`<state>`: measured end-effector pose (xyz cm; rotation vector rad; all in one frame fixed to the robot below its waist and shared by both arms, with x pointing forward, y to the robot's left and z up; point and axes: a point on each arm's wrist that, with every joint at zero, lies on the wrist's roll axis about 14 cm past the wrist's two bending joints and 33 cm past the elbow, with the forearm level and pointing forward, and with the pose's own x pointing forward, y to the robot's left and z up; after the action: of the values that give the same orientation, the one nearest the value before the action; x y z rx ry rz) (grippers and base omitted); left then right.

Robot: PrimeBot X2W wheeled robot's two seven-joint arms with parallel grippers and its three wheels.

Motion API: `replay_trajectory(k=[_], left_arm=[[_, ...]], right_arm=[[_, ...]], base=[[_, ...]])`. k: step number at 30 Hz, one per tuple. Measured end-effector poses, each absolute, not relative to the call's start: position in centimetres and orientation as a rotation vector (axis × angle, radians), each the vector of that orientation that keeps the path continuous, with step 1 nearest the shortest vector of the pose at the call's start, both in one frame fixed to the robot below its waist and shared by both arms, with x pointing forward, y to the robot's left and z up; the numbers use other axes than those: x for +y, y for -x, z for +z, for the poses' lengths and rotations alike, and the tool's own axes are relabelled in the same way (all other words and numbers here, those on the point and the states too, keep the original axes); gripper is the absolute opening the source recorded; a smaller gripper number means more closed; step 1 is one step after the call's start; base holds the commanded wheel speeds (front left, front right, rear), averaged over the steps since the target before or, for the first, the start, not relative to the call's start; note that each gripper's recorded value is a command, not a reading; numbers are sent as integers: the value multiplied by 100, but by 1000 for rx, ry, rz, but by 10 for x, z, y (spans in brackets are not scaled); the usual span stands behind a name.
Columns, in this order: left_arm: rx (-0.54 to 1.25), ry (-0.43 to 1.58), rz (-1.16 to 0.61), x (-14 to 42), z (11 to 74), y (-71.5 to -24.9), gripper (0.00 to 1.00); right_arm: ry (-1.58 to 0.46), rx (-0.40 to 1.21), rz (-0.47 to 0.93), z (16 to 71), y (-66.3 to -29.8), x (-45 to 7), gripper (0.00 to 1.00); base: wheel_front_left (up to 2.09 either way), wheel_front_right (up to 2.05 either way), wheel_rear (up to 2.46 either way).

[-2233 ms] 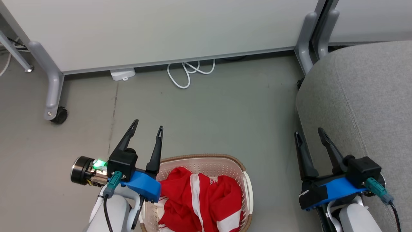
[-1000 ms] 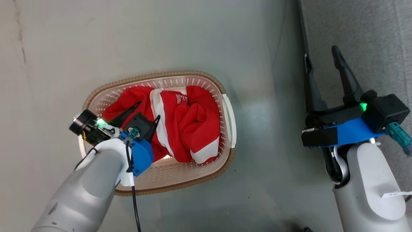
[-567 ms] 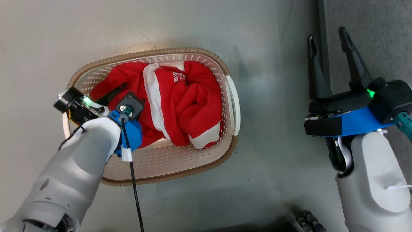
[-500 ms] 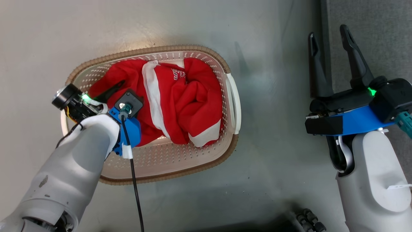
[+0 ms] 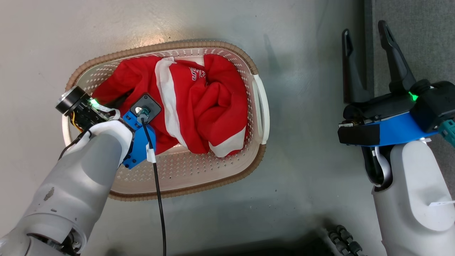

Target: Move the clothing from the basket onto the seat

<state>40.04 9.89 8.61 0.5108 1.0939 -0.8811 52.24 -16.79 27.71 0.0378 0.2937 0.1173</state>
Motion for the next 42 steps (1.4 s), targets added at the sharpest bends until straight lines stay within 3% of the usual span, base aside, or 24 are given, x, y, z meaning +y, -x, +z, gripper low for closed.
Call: replay_trajectory(k=[20,42], left_arm=[[979,-393,-859,70,132,-406,0],[674,-171,-796,26,251,-431,0]], right_arm=[[-49,241,148,307,-527,-153,100],[-57,150,197,372,-516,-135,100]], base=[[0,0,0],[0,0,0]])
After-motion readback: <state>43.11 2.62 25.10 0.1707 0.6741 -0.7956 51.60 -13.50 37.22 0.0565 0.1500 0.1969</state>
